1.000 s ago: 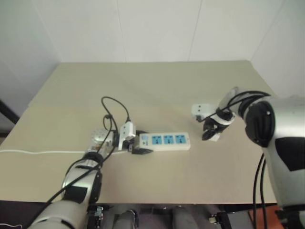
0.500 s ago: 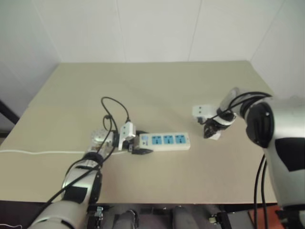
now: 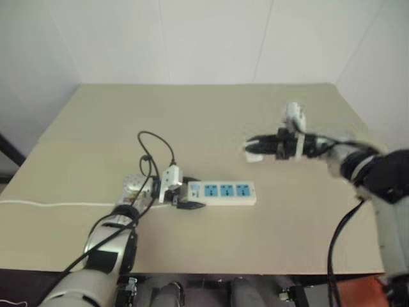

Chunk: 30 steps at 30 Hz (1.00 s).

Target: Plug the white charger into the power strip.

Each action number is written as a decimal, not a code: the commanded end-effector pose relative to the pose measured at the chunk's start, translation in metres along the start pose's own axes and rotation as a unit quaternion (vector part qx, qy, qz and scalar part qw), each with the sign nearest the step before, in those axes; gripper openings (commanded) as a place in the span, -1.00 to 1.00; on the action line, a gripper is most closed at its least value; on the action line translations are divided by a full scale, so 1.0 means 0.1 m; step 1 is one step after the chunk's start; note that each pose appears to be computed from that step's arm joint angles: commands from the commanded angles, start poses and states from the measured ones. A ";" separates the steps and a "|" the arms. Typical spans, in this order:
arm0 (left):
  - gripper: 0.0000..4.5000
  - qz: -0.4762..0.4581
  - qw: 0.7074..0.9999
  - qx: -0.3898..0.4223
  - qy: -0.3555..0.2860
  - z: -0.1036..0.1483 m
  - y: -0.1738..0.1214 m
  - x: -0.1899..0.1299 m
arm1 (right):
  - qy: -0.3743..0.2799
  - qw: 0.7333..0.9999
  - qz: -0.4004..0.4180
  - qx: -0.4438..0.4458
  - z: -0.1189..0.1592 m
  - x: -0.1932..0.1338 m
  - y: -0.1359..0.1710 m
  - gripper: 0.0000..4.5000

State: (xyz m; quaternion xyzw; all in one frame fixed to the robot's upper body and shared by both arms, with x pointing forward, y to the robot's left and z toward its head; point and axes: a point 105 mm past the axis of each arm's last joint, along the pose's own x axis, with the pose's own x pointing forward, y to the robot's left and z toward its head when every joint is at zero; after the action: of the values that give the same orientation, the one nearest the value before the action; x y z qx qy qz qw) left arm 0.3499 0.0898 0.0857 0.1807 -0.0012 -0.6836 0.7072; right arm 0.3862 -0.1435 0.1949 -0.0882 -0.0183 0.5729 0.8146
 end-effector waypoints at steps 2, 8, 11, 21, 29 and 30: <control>0.48 -0.038 0.999 0.006 0.004 -0.02 -0.10 0.07 | -0.140 0.987 -0.029 -0.074 0.12 0.16 0.13 -0.50; 0.48 -0.047 0.999 0.007 0.002 -0.01 -0.11 0.06 | -0.196 0.974 -0.039 -0.104 0.04 0.27 0.29 -0.50; 0.48 -0.049 0.999 0.007 0.000 0.01 -0.11 0.06 | -0.193 0.976 -0.027 -0.100 -0.04 0.32 0.36 -0.50; 0.48 -0.053 0.999 0.009 -0.002 0.05 -0.08 0.07 | -0.154 0.984 0.088 -0.019 -0.11 0.46 0.51 -0.50; 0.48 -0.050 0.999 0.006 -0.008 0.06 -0.08 0.09 | -0.141 0.984 0.109 0.008 -0.19 0.54 0.59 -0.50; 0.48 -0.050 0.999 0.006 -0.008 0.07 -0.08 0.09 | -0.140 0.984 0.109 0.009 -0.20 0.54 0.59 -0.50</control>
State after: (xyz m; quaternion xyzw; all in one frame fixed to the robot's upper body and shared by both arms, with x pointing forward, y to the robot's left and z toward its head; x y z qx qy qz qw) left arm 0.3429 0.0849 0.0859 0.1751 0.0027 -0.7117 0.6803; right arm 0.3541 -0.0805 0.1586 -0.0111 -0.1163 0.6592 0.7428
